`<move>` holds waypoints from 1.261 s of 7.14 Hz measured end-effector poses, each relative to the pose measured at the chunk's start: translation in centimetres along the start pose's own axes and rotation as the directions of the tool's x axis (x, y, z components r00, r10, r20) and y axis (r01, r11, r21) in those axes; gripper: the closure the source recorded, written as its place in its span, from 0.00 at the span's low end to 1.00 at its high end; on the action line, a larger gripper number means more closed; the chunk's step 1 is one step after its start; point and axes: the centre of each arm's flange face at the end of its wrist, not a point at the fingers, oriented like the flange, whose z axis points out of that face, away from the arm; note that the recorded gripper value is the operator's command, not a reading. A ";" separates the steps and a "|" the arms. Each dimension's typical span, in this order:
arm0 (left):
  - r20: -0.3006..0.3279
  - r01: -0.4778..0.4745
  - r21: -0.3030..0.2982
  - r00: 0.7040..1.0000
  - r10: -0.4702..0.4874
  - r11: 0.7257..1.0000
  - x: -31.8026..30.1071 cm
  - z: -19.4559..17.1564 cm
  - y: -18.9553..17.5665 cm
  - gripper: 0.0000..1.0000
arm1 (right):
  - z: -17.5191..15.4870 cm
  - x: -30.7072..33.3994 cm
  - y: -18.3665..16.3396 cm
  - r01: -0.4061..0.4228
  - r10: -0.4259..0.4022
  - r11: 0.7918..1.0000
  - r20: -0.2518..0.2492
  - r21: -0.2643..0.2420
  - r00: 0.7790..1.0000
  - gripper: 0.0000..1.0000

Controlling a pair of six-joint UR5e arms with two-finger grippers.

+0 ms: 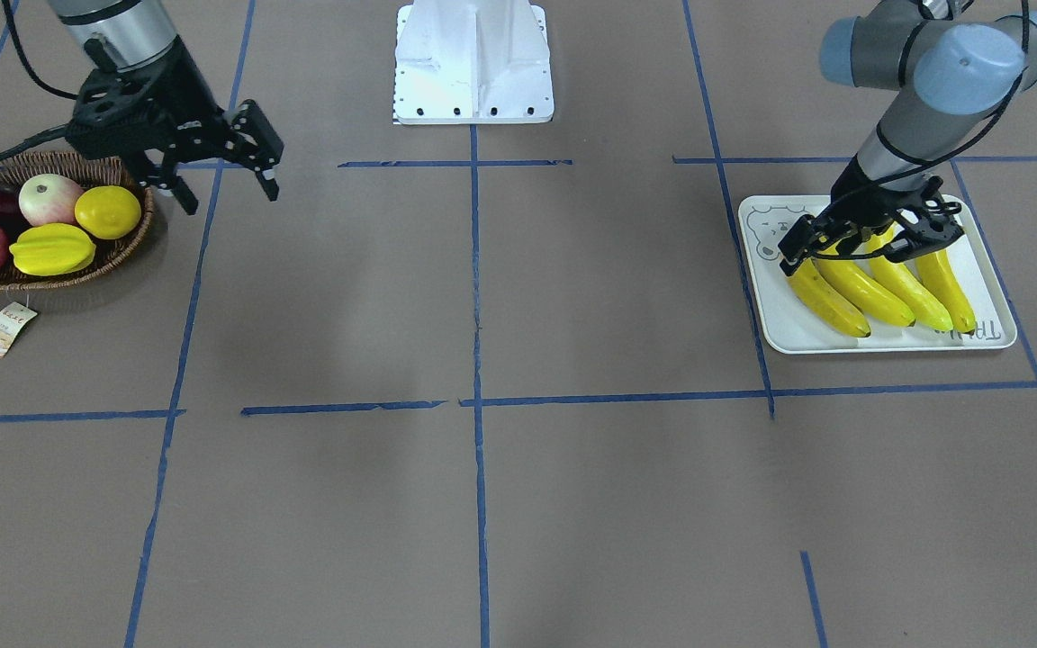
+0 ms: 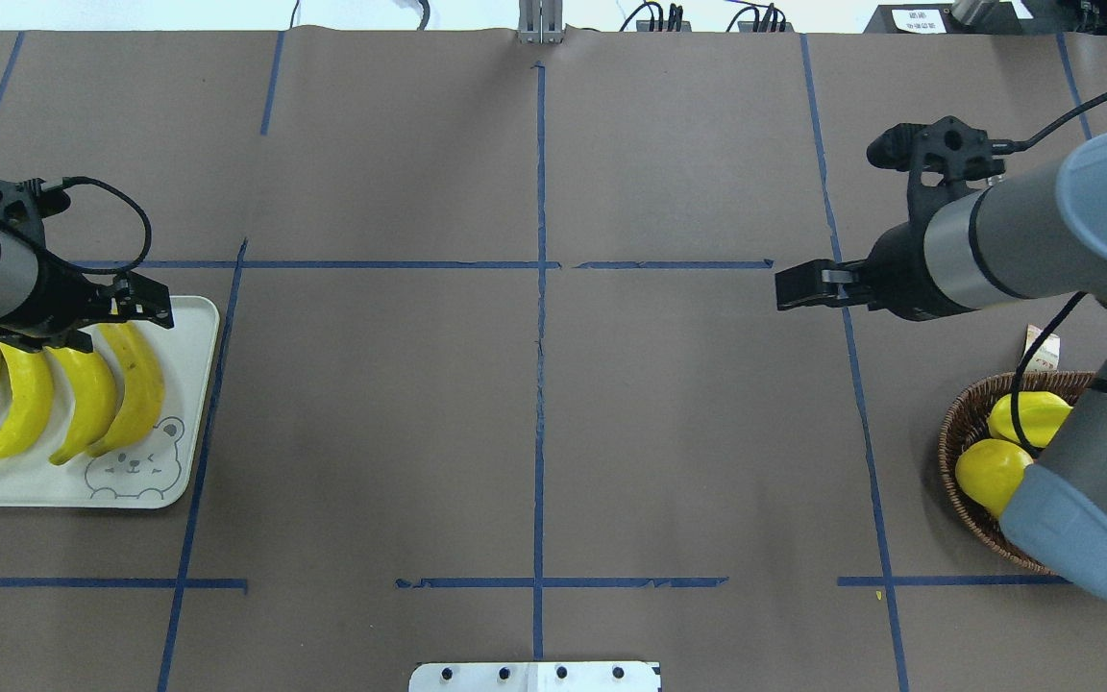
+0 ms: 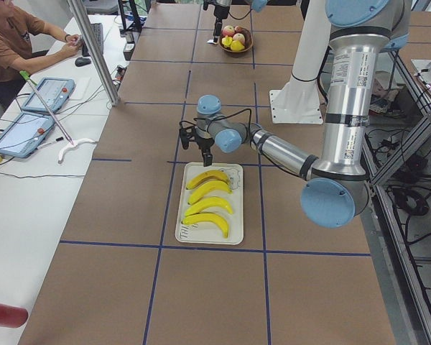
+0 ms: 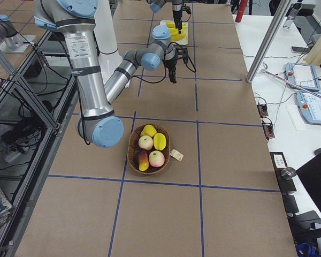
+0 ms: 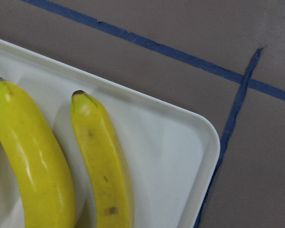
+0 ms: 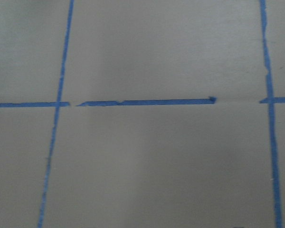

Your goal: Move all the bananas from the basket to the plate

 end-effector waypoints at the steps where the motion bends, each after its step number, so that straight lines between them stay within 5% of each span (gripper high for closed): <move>1: 0.006 -0.088 0.015 0.996 0.088 0.996 -1.7 -2.1 -2.2 0.00 | -0.2 5.2 -1.3 0.069 -0.069 0.998 -0.057 -0.012 0.996 0.00; 5: 0.181 -0.369 -0.009 0.913 0.365 0.929 -13.7 -10.7 -11.1 0.00 | -2.4 27.4 -6.8 0.208 -0.220 0.969 -0.085 -0.131 0.972 0.00; 9: 0.030 -0.352 -0.101 0.934 0.356 0.931 -30.5 -13.1 -15.8 0.00 | -3.9 44.6 -3.7 0.131 -0.143 0.976 -0.060 -0.175 0.988 0.00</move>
